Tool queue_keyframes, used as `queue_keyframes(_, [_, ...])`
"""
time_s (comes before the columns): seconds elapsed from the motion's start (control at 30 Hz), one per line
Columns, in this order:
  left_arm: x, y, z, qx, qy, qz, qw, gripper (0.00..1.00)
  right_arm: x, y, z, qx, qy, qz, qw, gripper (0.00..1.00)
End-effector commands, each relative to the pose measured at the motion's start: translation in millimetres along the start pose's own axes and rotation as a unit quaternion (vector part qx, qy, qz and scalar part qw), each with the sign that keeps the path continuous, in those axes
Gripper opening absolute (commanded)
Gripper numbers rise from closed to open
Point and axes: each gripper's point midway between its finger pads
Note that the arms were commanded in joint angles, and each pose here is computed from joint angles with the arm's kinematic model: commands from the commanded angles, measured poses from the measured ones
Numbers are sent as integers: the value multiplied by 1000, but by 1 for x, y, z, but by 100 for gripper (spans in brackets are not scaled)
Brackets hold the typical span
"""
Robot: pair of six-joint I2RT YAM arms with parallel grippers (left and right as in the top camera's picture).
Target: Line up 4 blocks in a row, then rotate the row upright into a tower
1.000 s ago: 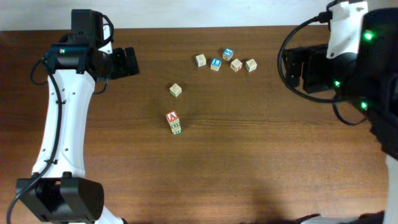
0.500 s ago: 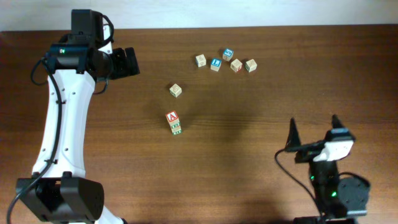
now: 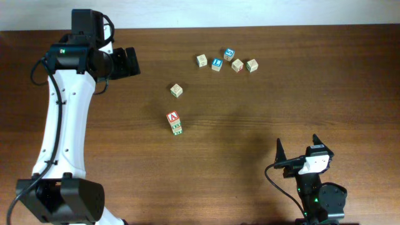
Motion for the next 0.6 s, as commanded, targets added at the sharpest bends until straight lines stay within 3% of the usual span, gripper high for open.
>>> queue_keyframes(0.0, [4, 5, 4, -8, -6, 5, 1000, 99, 3, 0, -3, 2, -4, 8, 1000, 98])
queue_keyframes(0.4, [5, 8, 1, -5, -5, 9, 1000, 99, 3, 0, -3, 2, -4, 8, 1000, 98])
queue_keyframes(0.5, [11, 40, 11, -57, -17, 26, 998, 99, 3, 0, -3, 2, -4, 8, 1000, 98])
queue_keyframes(0.57, [6, 61, 21, -131, -80, 21, 988, 99, 3, 0, -3, 2, -4, 8, 1000, 98])
Point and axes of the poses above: each gripper's point midway between its finger pads, its own y axis back along the fingers, its own x axis along the line the jaws close on, z = x × y, and after that the axes turned 10 degrees about -y, right-handed
